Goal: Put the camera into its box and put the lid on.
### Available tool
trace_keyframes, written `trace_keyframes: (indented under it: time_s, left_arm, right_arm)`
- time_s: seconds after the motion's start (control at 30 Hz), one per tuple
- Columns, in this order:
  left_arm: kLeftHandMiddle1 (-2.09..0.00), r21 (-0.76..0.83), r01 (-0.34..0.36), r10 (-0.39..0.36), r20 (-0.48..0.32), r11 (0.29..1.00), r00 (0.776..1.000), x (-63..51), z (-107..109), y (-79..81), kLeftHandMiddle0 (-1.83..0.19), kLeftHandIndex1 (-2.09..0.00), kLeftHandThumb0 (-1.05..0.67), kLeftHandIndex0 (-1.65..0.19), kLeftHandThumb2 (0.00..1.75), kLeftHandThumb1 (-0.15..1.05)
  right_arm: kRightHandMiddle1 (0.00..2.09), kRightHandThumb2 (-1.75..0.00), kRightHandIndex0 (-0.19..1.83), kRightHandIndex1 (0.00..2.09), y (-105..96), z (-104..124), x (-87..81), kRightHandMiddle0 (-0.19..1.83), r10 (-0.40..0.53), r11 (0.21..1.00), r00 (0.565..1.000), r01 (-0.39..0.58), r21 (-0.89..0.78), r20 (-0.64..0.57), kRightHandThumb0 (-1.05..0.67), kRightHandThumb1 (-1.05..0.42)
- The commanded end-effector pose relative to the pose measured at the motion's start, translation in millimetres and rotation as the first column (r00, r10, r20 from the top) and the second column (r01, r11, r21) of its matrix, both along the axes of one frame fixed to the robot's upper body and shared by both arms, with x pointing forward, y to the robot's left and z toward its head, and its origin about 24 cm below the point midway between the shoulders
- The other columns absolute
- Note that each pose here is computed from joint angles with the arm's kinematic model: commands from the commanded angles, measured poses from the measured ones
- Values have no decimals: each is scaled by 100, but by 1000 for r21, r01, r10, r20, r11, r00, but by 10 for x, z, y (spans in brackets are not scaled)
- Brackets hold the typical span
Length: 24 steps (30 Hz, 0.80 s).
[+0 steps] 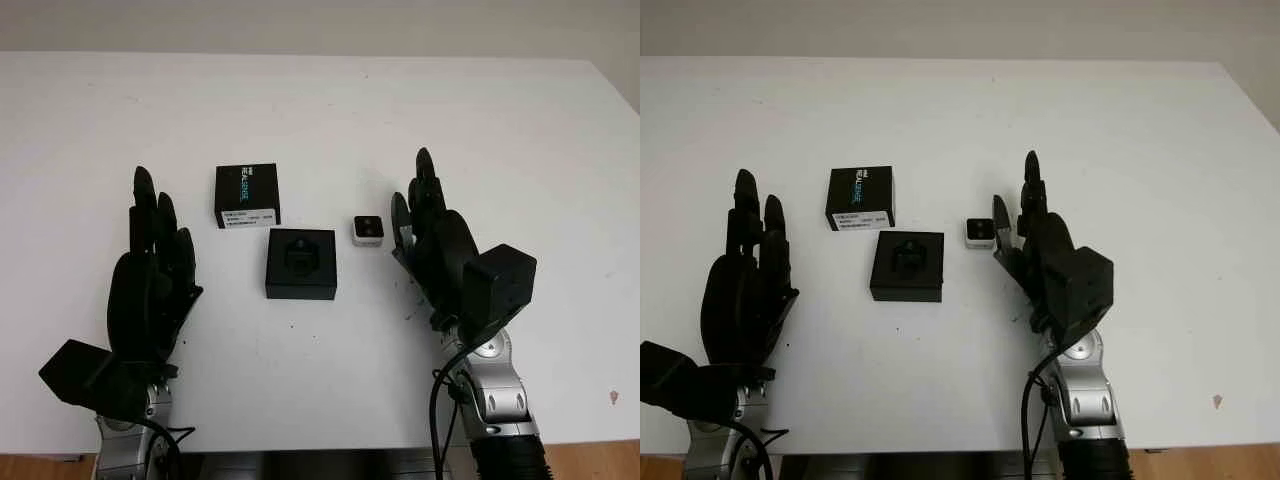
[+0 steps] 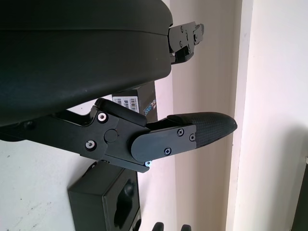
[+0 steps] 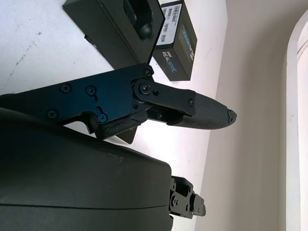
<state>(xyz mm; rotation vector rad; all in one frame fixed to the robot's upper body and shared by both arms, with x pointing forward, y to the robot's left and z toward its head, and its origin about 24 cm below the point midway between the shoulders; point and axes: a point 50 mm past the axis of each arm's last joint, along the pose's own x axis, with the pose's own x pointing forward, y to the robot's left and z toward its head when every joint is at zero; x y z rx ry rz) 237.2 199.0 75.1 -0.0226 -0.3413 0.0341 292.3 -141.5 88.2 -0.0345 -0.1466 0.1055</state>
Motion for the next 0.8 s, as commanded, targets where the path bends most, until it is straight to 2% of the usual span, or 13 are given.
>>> trace_keyframes:
  time_s: [0.0,0.27,0.4,0.43,0.53,0.63,0.77]
  left_arm:
    - [-5,1,0,0,0,1000,1000,-19,-3,-4,19,-1,-70,19,59,105]
    - [-5,-9,-4,4,1,1000,1000,-23,-15,-14,18,-1,-69,19,59,105]
    - [-5,-3,1,-1,3,1000,1000,-23,-12,-20,19,-1,-69,19,59,105]
    - [-5,0,4,-4,3,1000,1000,-21,-11,-23,19,0,-69,19,59,105]
    - [-4,3,7,-7,-2,1000,1000,-19,-19,-29,19,0,-70,19,61,105]
    - [-5,-10,-2,2,-7,1000,1000,-20,-25,-40,19,-1,-70,19,60,105]
    - [-4,-6,-5,5,-5,1000,1000,-21,-29,-42,19,0,-70,19,60,105]
  right_arm:
    - [5,-61,-19,1,-19,24,-12,-19,-6,1000,1000,6,3,17,-69,-105]
    - [6,-56,-19,3,-33,46,5,-18,-6,1000,1000,6,-5,8,-72,-105]
    - [10,-31,-6,9,-144,213,58,-6,-48,998,992,52,-31,113,-67,-105]
    - [13,-19,2,12,-196,280,90,2,-43,996,988,53,-71,147,-65,-101]
    - [18,-6,13,16,-335,471,181,12,6,967,973,54,-250,232,-62,-94]
    - [25,-4,27,22,-426,653,263,25,42,875,956,106,-472,291,-67,-87]
    - [30,-2,34,24,-496,787,331,30,112,810,943,95,-578,312,-62,-79]
